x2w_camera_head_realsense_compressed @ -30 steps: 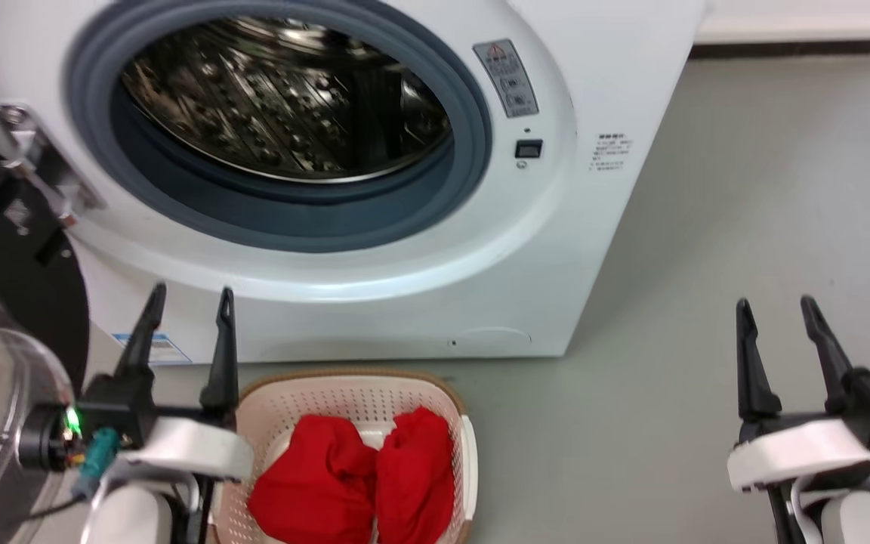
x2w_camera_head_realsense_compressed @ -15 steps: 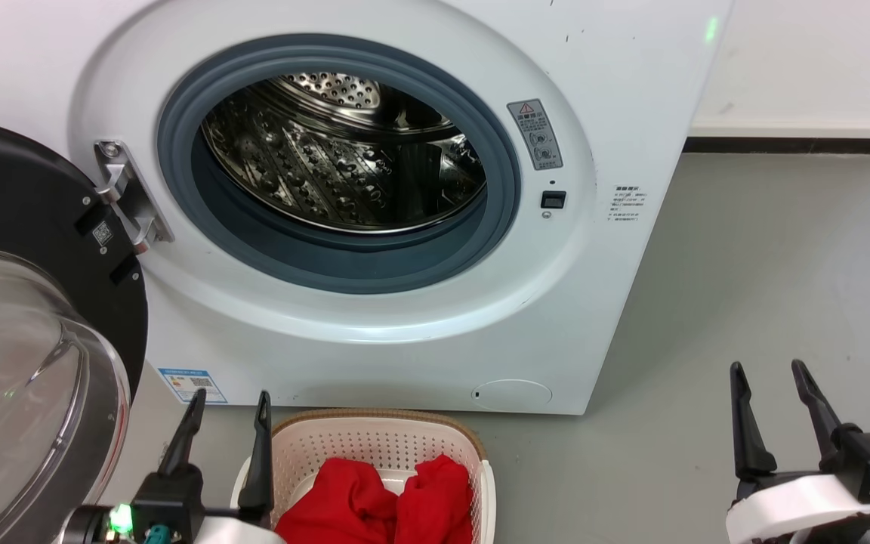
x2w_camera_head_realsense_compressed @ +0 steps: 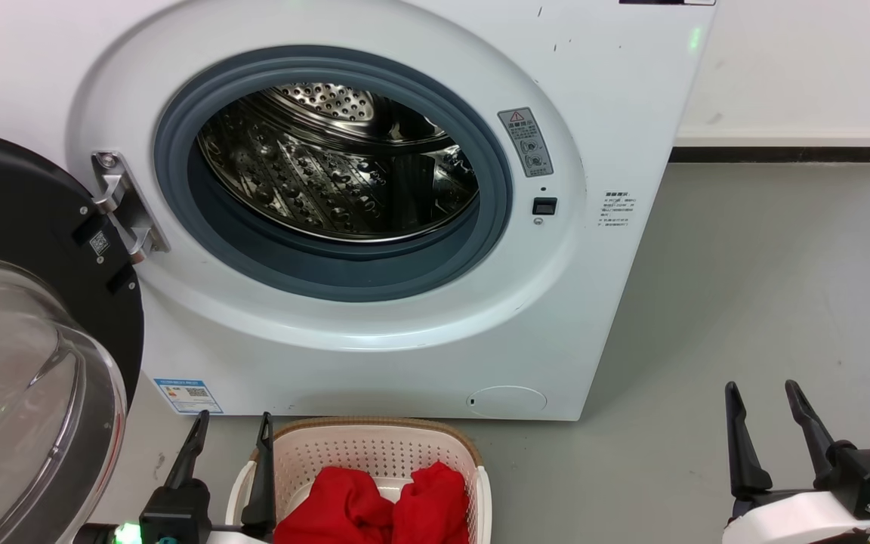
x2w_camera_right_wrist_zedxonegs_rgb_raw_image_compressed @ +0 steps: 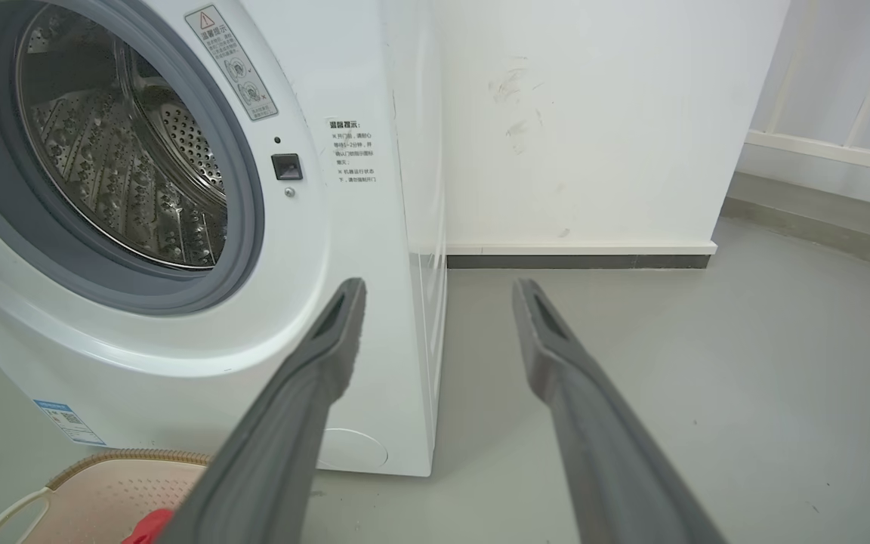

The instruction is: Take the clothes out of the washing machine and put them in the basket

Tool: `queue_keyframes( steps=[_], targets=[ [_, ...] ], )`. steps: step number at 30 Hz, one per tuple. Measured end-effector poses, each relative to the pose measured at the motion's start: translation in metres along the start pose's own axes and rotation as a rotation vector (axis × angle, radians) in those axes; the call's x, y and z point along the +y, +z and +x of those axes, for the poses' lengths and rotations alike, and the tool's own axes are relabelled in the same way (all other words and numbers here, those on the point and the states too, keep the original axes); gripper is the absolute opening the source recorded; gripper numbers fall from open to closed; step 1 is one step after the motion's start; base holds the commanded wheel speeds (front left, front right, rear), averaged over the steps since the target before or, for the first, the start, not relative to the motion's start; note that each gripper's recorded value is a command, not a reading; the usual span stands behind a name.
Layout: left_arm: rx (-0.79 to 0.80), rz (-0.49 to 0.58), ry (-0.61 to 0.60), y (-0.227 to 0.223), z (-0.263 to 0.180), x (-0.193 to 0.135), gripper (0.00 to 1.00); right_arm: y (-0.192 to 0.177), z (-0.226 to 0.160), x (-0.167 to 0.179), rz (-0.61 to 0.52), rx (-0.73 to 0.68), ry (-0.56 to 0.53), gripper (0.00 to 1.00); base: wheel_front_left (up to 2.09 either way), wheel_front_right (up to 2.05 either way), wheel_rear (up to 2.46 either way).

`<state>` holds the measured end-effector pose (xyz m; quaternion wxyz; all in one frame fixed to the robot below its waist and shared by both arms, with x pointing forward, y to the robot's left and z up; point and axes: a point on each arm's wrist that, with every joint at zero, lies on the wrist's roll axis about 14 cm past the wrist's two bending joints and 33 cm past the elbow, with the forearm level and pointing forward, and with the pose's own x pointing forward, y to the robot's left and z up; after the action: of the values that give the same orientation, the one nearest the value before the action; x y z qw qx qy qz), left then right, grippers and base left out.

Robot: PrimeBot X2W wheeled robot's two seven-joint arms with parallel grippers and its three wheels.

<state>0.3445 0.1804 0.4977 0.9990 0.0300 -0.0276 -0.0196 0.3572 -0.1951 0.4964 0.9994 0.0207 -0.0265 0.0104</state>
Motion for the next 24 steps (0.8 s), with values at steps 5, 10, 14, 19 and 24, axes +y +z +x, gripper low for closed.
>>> queue_keyframes(
  steps=[5, 10, 14, 19, 24],
  targets=[
    [0.004, 0.002, -0.004, -0.001, 0.002, -0.001, 1.0, -0.001, -0.001, 0.0, 0.001, 0.004, -0.001, 1.0, 0.0, 0.0, 0.0],
    [0.005, 0.006, 0.001, -0.002, 0.004, 0.0, 1.0, -0.002, -0.001, 0.001, 0.002, 0.005, 0.001, 1.0, 0.0, 0.0, 0.0],
    [0.011, 0.005, 0.006, -0.004, 0.003, 0.001, 1.0, -0.002, -0.001, 0.001, 0.002, 0.006, 0.004, 1.0, 0.0, 0.0, 0.0],
    [0.012, -0.011, 0.015, -0.004, 0.003, 0.003, 0.0, -0.005, -0.002, 0.003, 0.005, 0.017, 0.006, 0.0, 0.0, 0.0, 0.0],
    [0.094, -0.031, 0.023, -0.027, -0.007, 0.003, 0.0, -0.025, -0.01, 0.001, 0.029, 0.083, -0.007, 0.0, 0.0, 0.0, 0.0]
  ],
)
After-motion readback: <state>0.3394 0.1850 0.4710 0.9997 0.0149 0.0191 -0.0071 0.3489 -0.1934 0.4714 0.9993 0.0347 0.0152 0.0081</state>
